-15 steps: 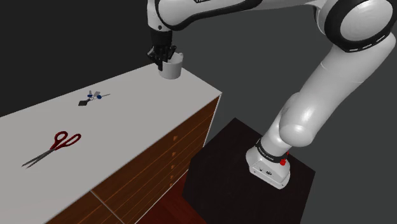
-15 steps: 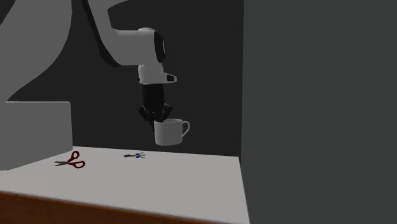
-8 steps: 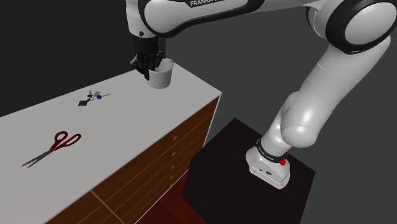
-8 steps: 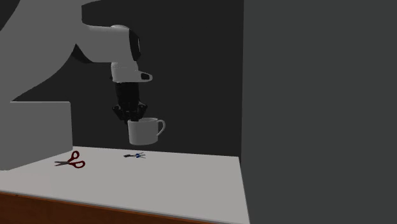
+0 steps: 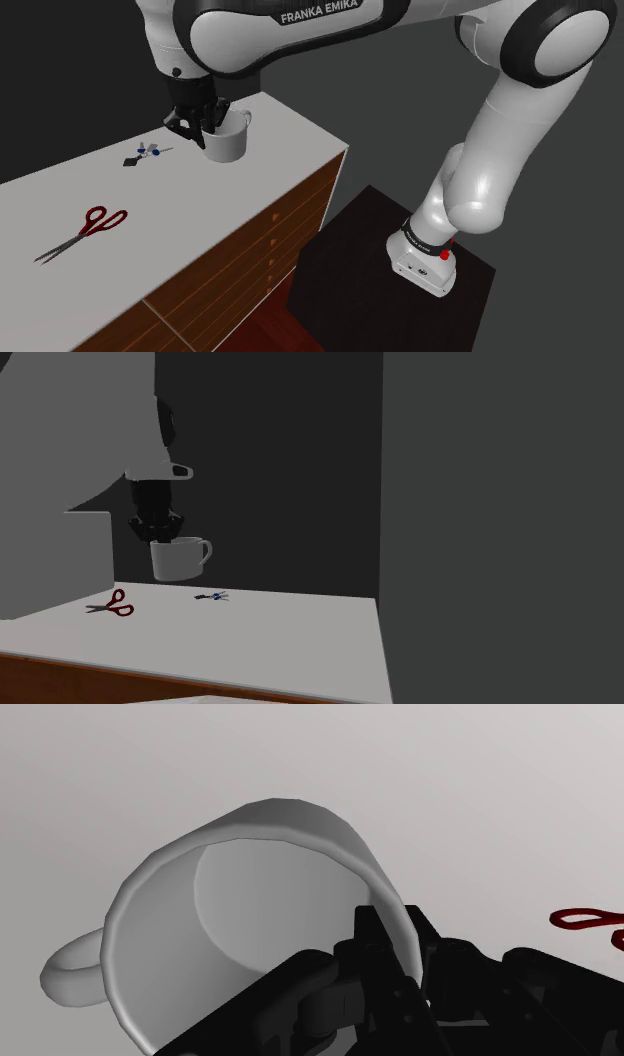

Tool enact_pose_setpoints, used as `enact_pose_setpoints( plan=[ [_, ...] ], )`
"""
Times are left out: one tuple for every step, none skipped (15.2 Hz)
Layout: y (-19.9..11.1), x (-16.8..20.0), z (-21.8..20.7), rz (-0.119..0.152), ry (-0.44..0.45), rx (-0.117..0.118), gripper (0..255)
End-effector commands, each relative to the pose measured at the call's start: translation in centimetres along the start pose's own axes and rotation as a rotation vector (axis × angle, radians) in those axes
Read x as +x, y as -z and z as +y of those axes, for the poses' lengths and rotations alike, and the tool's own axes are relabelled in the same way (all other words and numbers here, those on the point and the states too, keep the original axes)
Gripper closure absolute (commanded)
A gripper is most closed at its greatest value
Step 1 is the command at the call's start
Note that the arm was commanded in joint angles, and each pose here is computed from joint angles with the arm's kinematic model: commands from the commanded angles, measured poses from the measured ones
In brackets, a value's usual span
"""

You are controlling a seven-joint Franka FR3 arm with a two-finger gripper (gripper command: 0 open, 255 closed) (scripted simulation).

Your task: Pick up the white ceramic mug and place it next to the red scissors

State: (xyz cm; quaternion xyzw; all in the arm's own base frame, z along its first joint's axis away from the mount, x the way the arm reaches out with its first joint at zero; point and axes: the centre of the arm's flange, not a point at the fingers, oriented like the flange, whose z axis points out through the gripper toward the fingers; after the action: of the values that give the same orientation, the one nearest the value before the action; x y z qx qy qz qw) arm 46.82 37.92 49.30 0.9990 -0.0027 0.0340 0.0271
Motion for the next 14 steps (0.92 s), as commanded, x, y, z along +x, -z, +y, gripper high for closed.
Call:
enact_pose_setpoints(
  plan=[
    [0.0, -1.0, -2.6, 0.0, -0.002, 0.0, 255],
    [0.1, -1.4, -3.8, 0.0, -0.002, 0.0, 255],
    [0.2, -1.8, -5.1, 0.0, -0.002, 0.0, 255],
    [0.3, -2.3, -6.3, 0.0, -0.002, 0.0, 255],
    [0.4, -2.7, -7.6, 0.0, -0.002, 0.0, 255],
    [0.5, -3.1, -8.8, 0.0, -0.002, 0.0, 255],
    [0.6, -3.5, -10.1, 0.0, -0.002, 0.0, 255],
    [0.7, -4.0, -11.4, 0.0, -0.002, 0.0, 255],
    [0.2, -4.0, -11.4, 0.0, -0.002, 0.0, 255],
    [-0.4, -4.0, -11.5, 0.0, -0.002, 0.0, 255],
    [-0.9, -4.1, -11.5, 0.0, -0.002, 0.0, 255],
    [-1.4, -4.1, -11.5, 0.0, -0.002, 0.0, 255],
    [-1.9, -4.2, -11.6, 0.0, -0.002, 0.0, 255],
    [-2.5, -4.2, -11.6, 0.0, -0.002, 0.0, 255]
  ],
)
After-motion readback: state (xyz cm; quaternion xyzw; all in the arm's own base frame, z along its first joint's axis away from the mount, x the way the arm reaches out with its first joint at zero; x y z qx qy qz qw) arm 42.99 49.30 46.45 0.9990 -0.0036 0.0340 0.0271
